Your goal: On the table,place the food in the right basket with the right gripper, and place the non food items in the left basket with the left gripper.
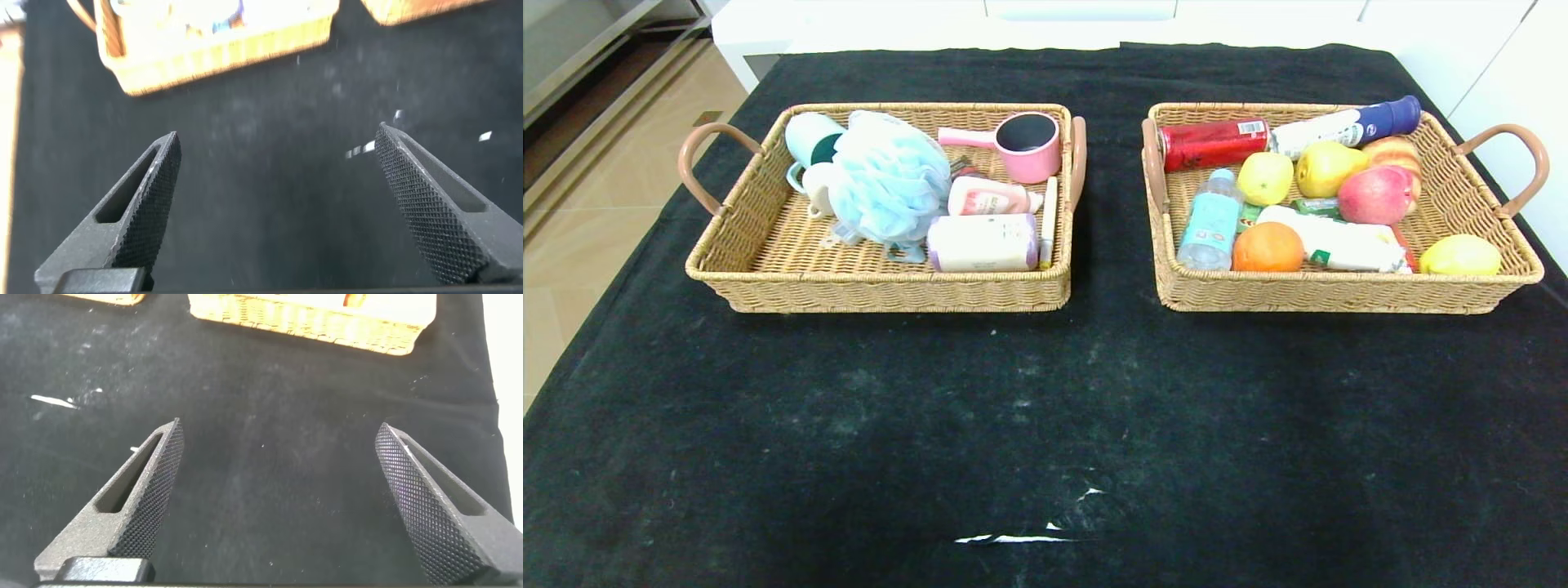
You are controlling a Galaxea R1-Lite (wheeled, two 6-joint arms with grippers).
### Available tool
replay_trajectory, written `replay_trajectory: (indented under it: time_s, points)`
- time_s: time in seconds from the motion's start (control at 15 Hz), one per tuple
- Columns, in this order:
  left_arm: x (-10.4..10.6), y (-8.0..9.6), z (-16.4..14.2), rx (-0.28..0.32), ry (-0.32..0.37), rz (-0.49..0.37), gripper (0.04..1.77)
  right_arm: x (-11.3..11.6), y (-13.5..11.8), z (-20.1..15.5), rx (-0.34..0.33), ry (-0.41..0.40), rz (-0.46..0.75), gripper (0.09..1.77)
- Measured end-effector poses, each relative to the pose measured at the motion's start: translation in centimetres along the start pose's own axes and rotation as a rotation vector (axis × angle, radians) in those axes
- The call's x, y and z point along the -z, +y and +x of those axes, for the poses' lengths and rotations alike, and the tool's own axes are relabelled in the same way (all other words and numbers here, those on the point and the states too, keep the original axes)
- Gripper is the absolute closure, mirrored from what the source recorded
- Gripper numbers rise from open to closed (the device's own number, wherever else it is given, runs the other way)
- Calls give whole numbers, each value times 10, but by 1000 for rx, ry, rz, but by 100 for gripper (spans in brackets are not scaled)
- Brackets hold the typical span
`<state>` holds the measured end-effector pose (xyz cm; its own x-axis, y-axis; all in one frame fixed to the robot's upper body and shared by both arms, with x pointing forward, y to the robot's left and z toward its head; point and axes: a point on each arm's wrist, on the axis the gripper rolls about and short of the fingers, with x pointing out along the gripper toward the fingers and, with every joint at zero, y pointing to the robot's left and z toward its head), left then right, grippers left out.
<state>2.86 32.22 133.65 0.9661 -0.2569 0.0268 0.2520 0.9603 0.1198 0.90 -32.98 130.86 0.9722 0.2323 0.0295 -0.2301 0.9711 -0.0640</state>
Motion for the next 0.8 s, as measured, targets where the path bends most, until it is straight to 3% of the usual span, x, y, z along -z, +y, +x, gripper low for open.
replay_trajectory:
  time_s: [0.47, 0.6, 0.8]
  points:
    - [30, 2, -1, 54, -29, -2, 9, 29, 2, -2, -9, 6, -8, 15]
    - [43, 1, 3, 46, -74, 9, 9, 39, 2, -2, -10, 3, -49, 15]
    - [68, 2, 15, -10, -144, 27, 9, 43, 1, 4, -1, -67, -31, 15]
